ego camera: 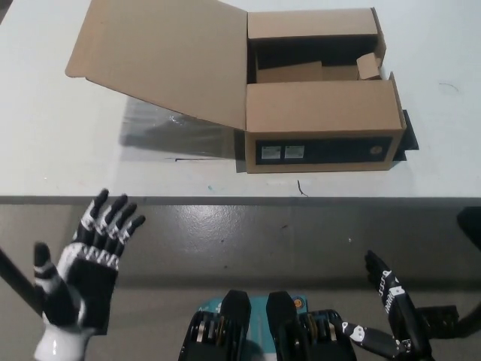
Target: A small storge box is placed at the center of the table and the robot uses its left hand to push the lid and close it
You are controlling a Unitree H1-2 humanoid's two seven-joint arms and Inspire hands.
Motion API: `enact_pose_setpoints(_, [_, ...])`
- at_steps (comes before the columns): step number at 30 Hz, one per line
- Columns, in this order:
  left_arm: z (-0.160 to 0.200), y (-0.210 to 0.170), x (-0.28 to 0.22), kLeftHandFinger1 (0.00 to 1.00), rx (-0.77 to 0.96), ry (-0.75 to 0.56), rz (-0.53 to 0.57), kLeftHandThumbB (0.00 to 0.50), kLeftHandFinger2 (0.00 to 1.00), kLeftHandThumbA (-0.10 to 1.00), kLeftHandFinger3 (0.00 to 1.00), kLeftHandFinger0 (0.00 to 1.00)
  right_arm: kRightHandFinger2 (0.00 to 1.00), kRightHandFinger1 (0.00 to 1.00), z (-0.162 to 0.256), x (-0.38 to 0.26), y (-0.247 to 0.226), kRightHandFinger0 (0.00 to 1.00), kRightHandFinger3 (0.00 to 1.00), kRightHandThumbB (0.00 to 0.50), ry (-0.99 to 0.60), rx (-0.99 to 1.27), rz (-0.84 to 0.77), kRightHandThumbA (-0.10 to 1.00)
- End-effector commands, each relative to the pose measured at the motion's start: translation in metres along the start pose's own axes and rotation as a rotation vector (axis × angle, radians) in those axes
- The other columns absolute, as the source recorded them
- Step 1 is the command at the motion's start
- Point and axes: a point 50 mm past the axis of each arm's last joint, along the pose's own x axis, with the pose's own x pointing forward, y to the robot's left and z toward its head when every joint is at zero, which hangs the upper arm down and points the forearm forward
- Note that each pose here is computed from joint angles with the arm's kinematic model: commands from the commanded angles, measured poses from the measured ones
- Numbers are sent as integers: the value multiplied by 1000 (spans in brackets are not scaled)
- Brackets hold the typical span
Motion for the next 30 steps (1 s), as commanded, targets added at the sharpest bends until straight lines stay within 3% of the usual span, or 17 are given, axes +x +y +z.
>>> enact_pose_setpoints(1, [25, 5, 53, 1000, -401, -4, -43, 418, 1000, 1000, 1000, 1000, 1000, 1000, 12, 6, -2, 1000, 1000, 317, -85, -11, -16, 1000])
enact_pose_setpoints(8, [38, 0, 88, 1000, -465, 2, -64, 344, 1000, 1000, 1000, 1000, 1000, 1000, 13, 8, -3, 1000, 1000, 326, -86, -14, -14, 1000])
enact_pose_setpoints(22, [18, 11, 142, 1000, -525, 83, -17, 302, 1000, 1000, 1000, 1000, 1000, 1000, 16, 11, -2, 1000, 1000, 313, -100, -1, -18, 1000])
enact_pose_setpoints(23, [16, 11, 143, 1000, -530, 85, -18, 273, 1000, 1000, 1000, 1000, 1000, 1000, 16, 11, -2, 1000, 1000, 314, -100, 0, -18, 1000])
enact_pose_setpoints(24, [13, 12, 146, 1000, -529, 94, -14, 294, 1000, 1000, 1000, 1000, 1000, 1000, 16, 11, -2, 1000, 1000, 316, -101, -4, -21, 1000])
enact_pose_setpoints(30, [-2, 14, 153, 1000, -547, 150, 47, 294, 1000, 1000, 1000, 1000, 1000, 1000, 17, 13, -3, 1000, 1000, 302, -105, -13, -23, 1000])
